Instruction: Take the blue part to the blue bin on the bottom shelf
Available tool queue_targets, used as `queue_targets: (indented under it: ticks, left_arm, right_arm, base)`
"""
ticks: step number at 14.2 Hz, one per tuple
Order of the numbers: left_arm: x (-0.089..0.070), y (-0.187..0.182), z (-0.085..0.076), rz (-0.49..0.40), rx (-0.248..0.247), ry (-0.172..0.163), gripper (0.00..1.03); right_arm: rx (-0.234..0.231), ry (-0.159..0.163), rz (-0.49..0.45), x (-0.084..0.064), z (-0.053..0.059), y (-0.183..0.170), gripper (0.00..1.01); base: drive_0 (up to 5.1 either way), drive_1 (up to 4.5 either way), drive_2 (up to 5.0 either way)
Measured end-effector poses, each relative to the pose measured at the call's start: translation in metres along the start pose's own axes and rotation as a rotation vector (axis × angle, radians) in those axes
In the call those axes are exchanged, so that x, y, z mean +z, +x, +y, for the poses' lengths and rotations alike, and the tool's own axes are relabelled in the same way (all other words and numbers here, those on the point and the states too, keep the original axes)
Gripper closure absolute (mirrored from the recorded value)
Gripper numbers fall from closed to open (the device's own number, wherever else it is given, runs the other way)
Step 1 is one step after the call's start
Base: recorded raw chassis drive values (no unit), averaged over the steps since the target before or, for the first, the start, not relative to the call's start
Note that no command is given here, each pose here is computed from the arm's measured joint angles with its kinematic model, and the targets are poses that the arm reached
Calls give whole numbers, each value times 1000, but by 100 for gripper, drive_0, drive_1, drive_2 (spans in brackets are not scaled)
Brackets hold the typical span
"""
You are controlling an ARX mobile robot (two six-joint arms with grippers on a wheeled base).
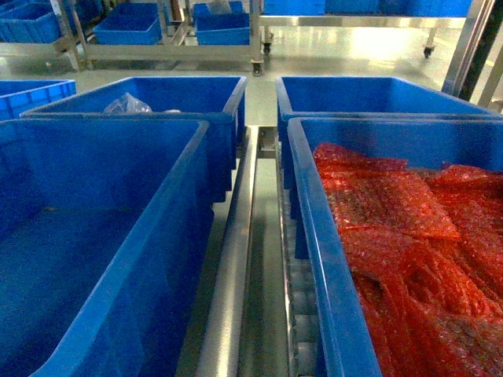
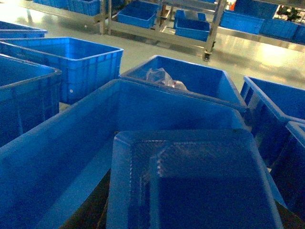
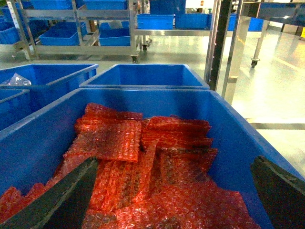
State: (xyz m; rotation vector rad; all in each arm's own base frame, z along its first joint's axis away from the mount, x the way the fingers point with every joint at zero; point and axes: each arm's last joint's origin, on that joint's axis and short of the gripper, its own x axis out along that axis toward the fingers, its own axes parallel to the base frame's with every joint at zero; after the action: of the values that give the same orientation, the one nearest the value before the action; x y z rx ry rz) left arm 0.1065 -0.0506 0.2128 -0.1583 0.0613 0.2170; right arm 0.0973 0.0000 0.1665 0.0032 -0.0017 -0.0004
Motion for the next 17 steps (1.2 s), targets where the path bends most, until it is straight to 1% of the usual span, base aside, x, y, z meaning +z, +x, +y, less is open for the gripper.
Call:
queue_targets:
  ticks: [16, 17]
  left_arm:
    - [0, 0, 0, 0, 0, 0, 60]
    - [-1, 0, -1, 91, 146, 122, 60]
  right_arm:
    - [0, 0, 0, 0, 0, 0, 3]
    - [0, 0, 0, 0, 0, 0, 3]
  base:
    - [0, 0, 0]
    - [0, 0, 0]
